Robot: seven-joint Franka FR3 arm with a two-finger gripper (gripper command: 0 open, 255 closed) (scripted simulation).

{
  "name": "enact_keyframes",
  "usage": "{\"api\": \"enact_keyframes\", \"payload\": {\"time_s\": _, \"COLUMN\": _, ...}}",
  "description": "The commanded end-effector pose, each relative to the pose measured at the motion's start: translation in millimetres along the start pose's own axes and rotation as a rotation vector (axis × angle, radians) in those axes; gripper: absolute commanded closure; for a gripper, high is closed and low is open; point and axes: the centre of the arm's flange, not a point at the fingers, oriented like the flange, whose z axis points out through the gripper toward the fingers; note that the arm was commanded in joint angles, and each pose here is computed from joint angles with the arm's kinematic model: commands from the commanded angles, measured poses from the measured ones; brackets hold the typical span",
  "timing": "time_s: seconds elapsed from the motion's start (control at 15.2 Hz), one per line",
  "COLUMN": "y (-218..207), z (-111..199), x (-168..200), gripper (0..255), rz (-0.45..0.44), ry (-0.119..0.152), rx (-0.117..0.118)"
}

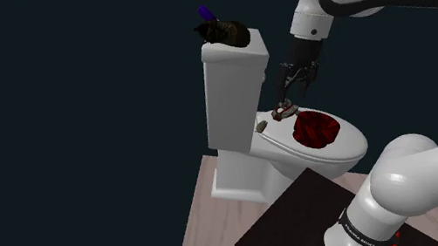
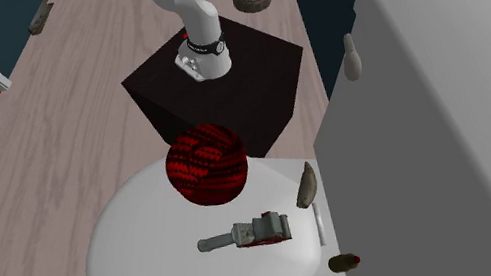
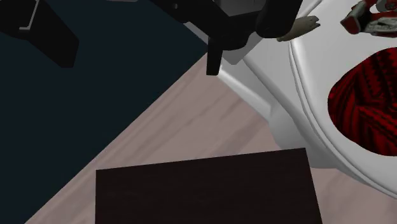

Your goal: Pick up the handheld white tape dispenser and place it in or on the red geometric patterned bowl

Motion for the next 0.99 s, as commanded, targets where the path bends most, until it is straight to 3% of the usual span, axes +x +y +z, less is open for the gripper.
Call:
{"api": "enact_keyframes", "payload": {"time_s": 0.0, "y": 0.0, "z": 0.0, "x": 0.0, "gripper": 0, "rz": 0.000, "ry": 0.000, "rx": 0.000}}
{"api": "enact_keyframes", "payload": {"time_s": 0.92, "y": 159.0, "z": 71.2, "x": 47.4, "gripper": 0, "rz": -0.198, "ry": -0.011, "rx": -0.031}}
